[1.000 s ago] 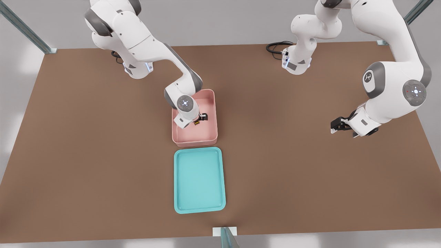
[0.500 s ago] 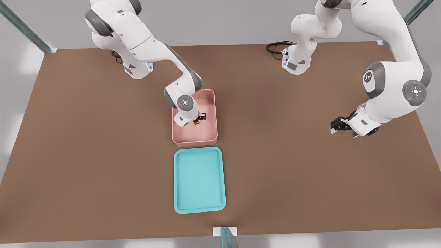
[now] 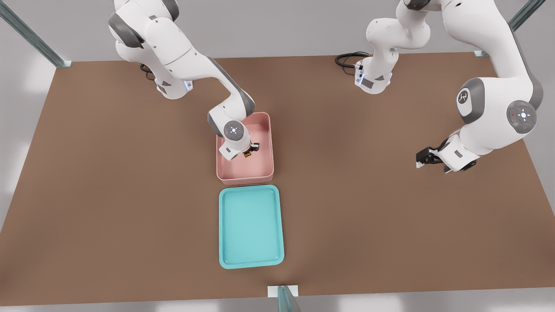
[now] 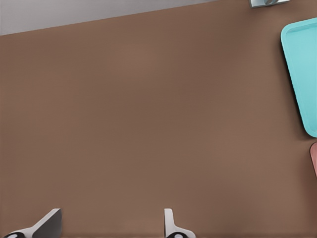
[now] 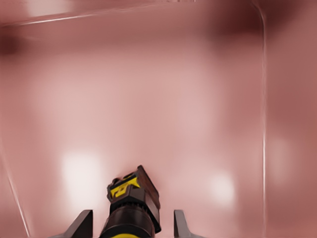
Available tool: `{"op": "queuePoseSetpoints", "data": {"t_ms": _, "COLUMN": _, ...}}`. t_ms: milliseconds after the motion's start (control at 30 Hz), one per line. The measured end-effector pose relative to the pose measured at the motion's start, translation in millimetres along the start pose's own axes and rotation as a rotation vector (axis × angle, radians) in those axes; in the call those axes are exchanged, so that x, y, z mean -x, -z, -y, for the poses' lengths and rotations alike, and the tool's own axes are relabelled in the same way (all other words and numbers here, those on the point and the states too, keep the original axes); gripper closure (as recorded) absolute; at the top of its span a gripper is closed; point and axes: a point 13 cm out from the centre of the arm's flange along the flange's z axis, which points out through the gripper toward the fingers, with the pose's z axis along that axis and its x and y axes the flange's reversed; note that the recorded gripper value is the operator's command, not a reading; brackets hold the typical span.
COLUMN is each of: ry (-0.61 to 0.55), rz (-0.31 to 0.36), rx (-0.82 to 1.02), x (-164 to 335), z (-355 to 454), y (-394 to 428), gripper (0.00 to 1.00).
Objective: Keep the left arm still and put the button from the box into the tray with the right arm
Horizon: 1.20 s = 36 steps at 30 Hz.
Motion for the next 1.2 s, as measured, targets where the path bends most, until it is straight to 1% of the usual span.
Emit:
{"op": "queuePoseSetpoints", "data": {"t_ms": 100, "ry": 0.001, "rz": 0.002, "rx": 0.002, "x": 1, "z": 0, "y": -3, "gripper": 0.44}}
{"op": "queuePoseSetpoints", "data": {"t_ms": 200, "ry": 0.002, "rz": 0.006, "rx": 0.005, "x": 3, "z": -1, "y": -4, "gripper": 0.45}}
{"op": "queuePoseSetpoints", "data": {"t_ms": 267, "ry": 0.003, "rz": 0.008, "rx": 0.007, "x": 3, "z": -2, "y": -4, "gripper": 0.50}}
{"op": "queuePoseSetpoints", "data": {"t_ms": 400, "ry": 0.007, "rz": 0.022, "rx": 0.019, "x": 5, "z": -5, "y": 5, "gripper": 0.51}}
{"op": "queuePoseSetpoints", "data": {"t_ms": 567, "ry": 0.013, "rz": 0.069, "rx": 0.058, "x": 11, "z": -15, "y": 67, "gripper": 0.51}}
{"op": "queuePoseSetpoints", "data": {"t_ms": 700, "ry": -0.011, "rz": 0.102, "rx": 0.099, "x": 41, "z": -19, "y": 129, "gripper": 0.51}}
{"op": "queuePoseSetpoints", "data": {"t_ms": 833, "ry": -0.032, "rz": 0.107, "rx": 0.116, "x": 66, "z": -13, "y": 171, "gripper": 0.51}}
{"op": "queuePoseSetpoints", "data": {"t_ms": 967, "ry": -0.037, "rz": 0.102, "rx": 0.128, "x": 96, "z": -14, "y": 187, "gripper": 0.51}}
{"op": "queuePoseSetpoints", "data": {"t_ms": 1200, "ry": -0.031, "rz": 0.099, "rx": 0.155, "x": 186, "z": -18, "y": 195, "gripper": 0.51}}
